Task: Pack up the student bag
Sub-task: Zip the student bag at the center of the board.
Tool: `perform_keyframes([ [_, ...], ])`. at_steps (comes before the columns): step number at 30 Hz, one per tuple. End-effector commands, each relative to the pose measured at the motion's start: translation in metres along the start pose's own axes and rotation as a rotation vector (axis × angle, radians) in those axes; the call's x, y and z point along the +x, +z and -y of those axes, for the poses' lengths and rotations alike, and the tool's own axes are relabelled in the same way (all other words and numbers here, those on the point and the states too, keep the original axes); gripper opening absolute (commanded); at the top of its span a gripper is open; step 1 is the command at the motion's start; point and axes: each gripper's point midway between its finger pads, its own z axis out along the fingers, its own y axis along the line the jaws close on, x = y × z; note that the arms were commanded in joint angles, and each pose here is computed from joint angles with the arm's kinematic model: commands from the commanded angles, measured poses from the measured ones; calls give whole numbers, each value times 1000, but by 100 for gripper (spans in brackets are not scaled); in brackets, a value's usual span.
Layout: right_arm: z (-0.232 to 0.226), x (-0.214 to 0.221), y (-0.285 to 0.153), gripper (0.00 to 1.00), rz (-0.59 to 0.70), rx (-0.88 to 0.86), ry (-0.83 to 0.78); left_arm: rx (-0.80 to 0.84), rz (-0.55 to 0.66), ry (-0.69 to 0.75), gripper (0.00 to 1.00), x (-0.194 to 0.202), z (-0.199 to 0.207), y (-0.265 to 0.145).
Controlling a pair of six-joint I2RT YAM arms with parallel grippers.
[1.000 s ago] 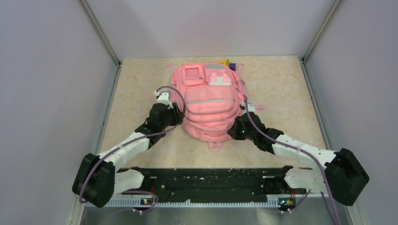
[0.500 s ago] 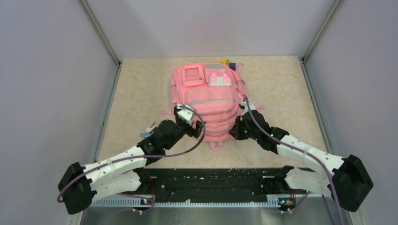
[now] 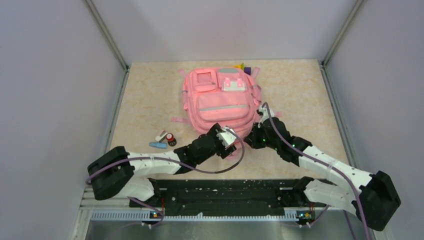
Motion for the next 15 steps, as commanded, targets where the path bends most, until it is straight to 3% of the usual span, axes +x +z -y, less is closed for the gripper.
perform_keyframes([
  [1, -19, -9, -10, 0, 24, -95, 15, -46, 112, 18, 80, -42, -8, 19],
  [6, -17, -8, -10, 0, 29, -89, 14, -61, 98, -1, 69, -37, -6, 32],
  [10, -13, -10, -9, 0, 39, -71, 8, -67, 90, -11, 44, -35, -5, 37],
  [13, -5, -14, -8, 0, 65, -22, 3, -73, 81, -22, 15, -32, -6, 36],
  [15, 6, -19, -6, 0, 83, 39, 4, -78, 71, -26, 2, -29, -7, 32],
])
